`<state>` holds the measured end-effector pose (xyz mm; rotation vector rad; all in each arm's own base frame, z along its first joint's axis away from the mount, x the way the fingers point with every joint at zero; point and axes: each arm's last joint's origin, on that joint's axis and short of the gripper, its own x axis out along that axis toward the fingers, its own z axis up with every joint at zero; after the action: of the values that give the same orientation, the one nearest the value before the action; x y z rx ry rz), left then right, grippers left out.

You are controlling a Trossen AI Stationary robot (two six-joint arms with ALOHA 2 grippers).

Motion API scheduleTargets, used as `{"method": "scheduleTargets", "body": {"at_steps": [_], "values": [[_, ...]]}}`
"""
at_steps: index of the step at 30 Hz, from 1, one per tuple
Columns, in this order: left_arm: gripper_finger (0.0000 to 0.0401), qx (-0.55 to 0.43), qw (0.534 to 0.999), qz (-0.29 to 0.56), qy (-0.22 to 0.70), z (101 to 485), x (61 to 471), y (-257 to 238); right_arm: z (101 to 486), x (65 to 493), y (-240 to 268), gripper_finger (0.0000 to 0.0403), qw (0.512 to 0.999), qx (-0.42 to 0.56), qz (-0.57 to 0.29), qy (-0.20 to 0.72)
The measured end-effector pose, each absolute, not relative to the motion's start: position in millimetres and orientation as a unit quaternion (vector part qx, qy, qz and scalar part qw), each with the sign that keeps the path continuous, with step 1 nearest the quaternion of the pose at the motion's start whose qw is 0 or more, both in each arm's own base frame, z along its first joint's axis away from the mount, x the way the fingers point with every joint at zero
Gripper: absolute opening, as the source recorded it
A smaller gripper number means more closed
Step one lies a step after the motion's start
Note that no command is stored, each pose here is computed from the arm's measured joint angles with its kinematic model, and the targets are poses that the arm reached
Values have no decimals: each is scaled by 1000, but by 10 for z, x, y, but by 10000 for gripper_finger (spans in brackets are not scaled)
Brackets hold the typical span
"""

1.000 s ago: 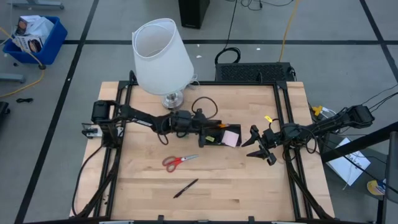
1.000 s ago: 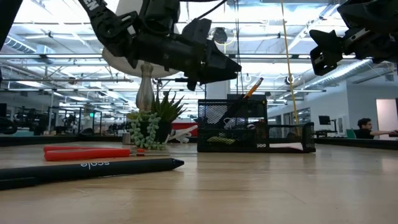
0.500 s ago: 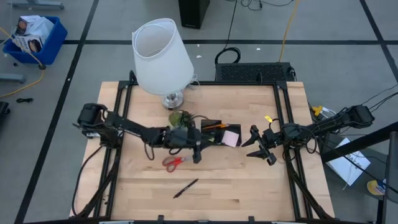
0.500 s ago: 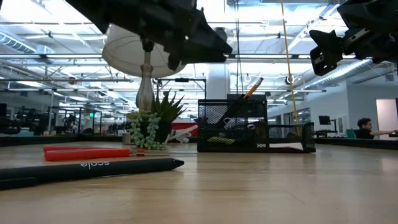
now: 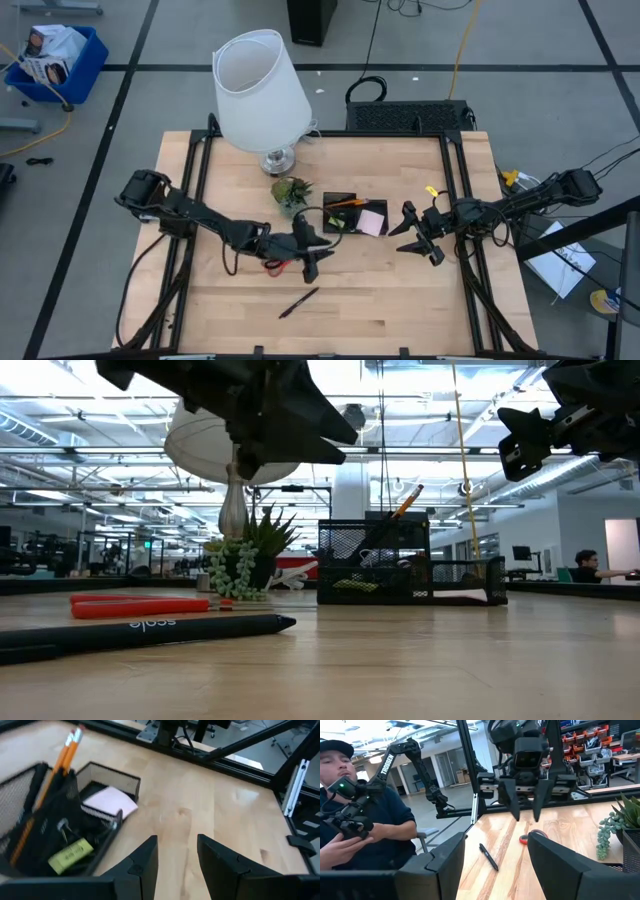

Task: Pick and place office supplies into organizer
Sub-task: Put the black pen into the desk organizer

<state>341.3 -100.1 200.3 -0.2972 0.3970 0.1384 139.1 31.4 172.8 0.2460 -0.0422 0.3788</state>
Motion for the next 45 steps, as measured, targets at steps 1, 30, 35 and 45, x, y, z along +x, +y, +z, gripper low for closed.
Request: {"method": "scheduleTargets", "body": {"at_steps": [1, 30, 35, 45], "values": [[141, -157, 965, 70, 198, 1998, 3402, -1027, 1728, 1391, 314, 211, 974, 122, 188, -21], [140, -269, 799, 180, 506, 1871, 3131, -2057, 1728, 1391, 314, 211, 974, 122, 188, -21], [140, -258, 799, 174, 515, 1850, 3016, -2195, 1727, 1391, 314, 212, 974, 122, 188, -20], [140, -214, 811, 139, 527, 1725, 3237, -2193, 1727, 1391, 314, 211, 974, 122, 188, -21]]}}
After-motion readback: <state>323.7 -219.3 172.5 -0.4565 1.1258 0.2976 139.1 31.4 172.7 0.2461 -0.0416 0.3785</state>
